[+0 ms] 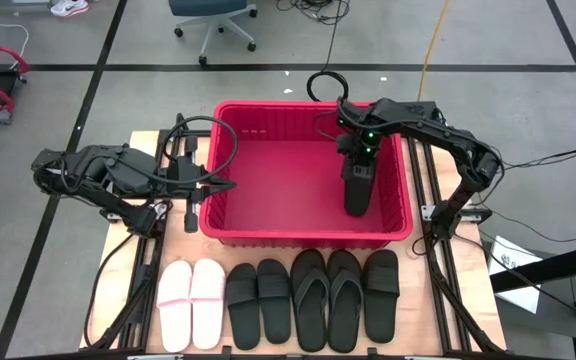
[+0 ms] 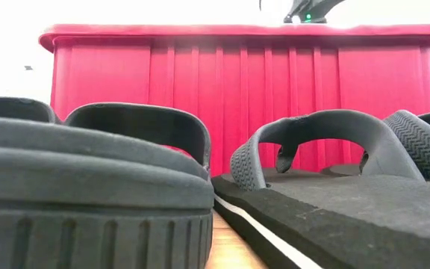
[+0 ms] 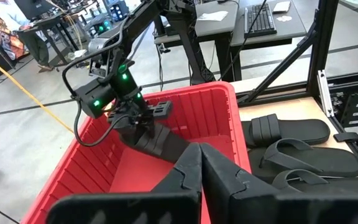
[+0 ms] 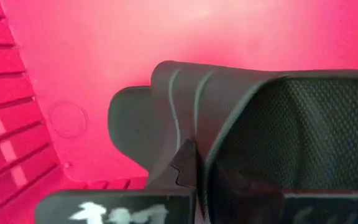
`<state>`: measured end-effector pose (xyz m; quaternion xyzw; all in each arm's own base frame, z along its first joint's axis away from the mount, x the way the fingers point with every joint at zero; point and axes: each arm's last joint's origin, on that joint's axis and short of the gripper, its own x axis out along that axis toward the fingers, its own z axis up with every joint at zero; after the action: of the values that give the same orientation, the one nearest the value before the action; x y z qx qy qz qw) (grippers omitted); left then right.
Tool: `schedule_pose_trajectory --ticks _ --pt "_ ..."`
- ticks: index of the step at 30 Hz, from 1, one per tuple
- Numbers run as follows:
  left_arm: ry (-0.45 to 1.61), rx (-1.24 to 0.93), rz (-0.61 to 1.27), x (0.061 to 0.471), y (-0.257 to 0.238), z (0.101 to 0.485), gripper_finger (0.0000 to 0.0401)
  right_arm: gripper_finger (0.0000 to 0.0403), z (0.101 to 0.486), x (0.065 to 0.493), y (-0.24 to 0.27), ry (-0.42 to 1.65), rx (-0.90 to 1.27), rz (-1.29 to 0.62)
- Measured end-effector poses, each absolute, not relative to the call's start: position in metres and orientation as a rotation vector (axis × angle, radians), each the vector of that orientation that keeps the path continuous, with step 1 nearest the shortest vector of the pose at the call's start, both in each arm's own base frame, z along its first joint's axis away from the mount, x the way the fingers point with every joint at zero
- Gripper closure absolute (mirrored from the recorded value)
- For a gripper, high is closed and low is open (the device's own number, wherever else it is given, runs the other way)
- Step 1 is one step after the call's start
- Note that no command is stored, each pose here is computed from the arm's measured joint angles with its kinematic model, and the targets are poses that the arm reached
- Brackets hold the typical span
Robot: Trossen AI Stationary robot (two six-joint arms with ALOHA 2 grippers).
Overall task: Pick and place slides into bin
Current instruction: Put the black slide into the red bin
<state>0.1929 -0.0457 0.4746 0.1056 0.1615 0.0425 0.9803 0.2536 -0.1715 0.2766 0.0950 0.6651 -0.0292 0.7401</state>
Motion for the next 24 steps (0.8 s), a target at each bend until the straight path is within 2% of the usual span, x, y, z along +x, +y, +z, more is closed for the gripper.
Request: schedule_pose_trajectory --ticks 5,13,20,24 --pt "0.325 0.213 0.086 0.193 -0.046 0.475 0.0395 0.0399 0.266 0.25 -0.178 1.447 0.154 -0.032" --pt "0.325 0.213 0.085 0.193 -0.046 0.475 0.0397 0.0399 0.229 0.25 -0.181 1.44 0.036 -0.031" --pt "0.325 0.213 0.085 0.193 -0.046 0.475 0.04 0.0397 0.226 0.249 -0.181 1.439 0.035 -0.031" --pt "0.326 0.213 0.085 0.193 -0.046 0.475 0.0394 0.0382 0.227 0.25 -0.181 1.43 0.029 -0.036"
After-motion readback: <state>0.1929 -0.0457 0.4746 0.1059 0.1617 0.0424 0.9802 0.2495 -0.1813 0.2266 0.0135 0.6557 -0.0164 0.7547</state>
